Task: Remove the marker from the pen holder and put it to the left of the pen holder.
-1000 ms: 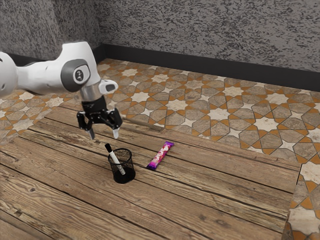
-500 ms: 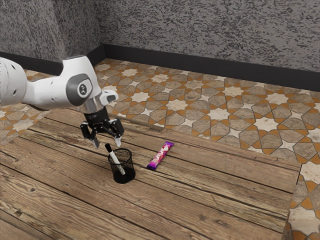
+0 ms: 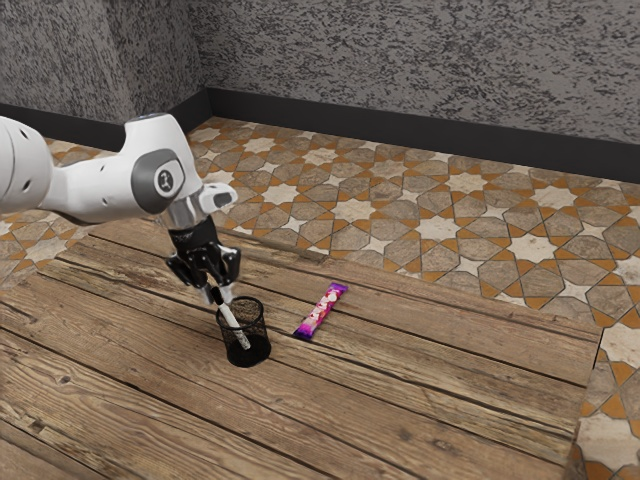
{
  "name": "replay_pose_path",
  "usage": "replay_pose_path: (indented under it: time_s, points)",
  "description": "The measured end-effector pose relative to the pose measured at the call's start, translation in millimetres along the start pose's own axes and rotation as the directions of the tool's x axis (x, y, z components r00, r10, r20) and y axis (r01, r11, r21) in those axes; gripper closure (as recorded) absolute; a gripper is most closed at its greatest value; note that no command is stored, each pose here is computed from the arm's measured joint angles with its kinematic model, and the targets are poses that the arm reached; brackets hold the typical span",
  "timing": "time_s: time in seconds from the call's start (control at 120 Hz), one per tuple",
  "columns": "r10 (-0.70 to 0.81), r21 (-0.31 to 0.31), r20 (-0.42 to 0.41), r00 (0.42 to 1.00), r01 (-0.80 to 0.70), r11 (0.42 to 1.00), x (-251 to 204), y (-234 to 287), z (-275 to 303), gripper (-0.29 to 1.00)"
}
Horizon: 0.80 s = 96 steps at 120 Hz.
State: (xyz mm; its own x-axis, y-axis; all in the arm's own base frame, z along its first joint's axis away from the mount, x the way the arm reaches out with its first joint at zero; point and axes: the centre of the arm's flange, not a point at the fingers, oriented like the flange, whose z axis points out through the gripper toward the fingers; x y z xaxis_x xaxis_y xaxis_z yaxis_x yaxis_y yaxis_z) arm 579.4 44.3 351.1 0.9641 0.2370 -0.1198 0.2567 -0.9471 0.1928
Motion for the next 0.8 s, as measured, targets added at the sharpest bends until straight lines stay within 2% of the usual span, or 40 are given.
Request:
replay_pose_path:
  time_s: [0.133,0.35,0.483,0.575,0.633,0.8]
  points:
    - [0.009,-0.001,0.003,1.0,-0.009,1.0,-0.1,1.9,-0.2,0.66]
    - [0.027,0.002,-0.002,1.0,-0.027,1.0,1.7,9.9,-9.1,0.74]
    - [0.068,-0.003,-0.049,0.996,-0.069,0.998,-0.6,30.4,-71.0,0.76]
    - [0.102,0.04,-0.05,0.994,-0.1,0.994,-13.3,38.3,-126.5,0.76]
    - [0.108,0.09,-0.006,0.994,-0.107,0.99,-17.6,34.9,-143.1,0.77]
    - [-0.002,0.23,0.256,0.967,-0.059,0.971,-23.7,-12.2,-127.8,0.77]
